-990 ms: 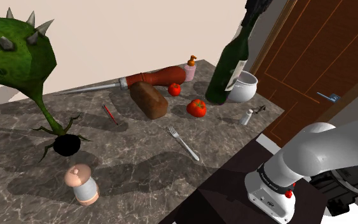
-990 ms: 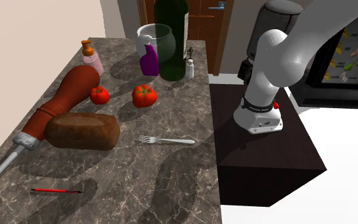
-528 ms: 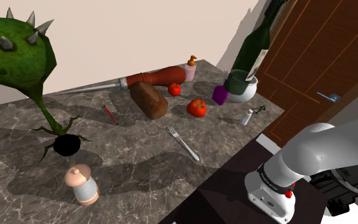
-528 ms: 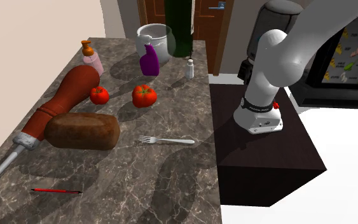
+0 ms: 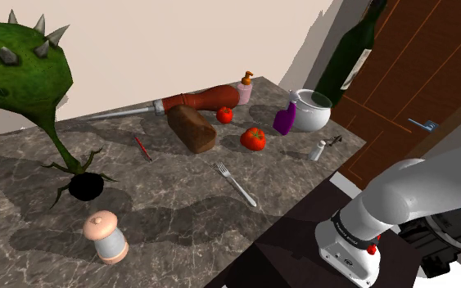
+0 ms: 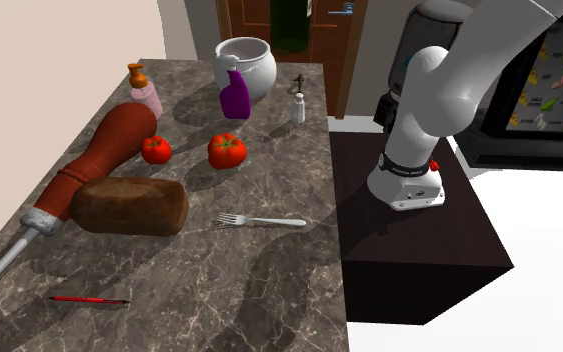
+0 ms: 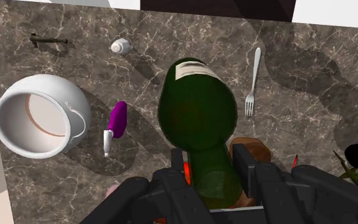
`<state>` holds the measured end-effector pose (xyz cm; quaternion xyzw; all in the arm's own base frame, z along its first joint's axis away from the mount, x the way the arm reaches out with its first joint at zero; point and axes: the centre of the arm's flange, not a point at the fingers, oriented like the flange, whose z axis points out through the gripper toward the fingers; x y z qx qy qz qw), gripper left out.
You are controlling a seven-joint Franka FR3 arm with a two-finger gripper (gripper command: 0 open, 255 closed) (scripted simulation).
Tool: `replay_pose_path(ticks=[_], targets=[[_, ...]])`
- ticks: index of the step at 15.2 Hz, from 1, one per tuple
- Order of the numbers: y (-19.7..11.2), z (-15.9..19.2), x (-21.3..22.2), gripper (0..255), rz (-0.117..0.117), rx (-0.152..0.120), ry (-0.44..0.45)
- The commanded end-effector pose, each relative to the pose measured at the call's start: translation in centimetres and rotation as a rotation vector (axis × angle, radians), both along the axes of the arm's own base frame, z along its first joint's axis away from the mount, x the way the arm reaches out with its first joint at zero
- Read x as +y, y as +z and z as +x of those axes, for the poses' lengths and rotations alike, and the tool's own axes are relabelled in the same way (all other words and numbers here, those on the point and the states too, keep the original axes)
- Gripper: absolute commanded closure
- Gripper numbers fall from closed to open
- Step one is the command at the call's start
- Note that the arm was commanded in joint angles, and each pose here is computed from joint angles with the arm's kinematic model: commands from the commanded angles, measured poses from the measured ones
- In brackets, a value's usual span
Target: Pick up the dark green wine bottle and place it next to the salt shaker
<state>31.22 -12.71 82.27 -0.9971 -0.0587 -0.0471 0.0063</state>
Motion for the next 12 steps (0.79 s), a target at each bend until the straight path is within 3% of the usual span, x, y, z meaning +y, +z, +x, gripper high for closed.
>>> replay_pose_path(ticks=[1, 6, 12], targets=[[0.8, -0.4, -2.5, 255, -0.001, 0.000, 0.001], [3.2, -1.4, -8.7, 255, -0.001, 0.000, 0.001], [0.0, -1.4, -8.7, 255, -0.001, 0.000, 0.001]])
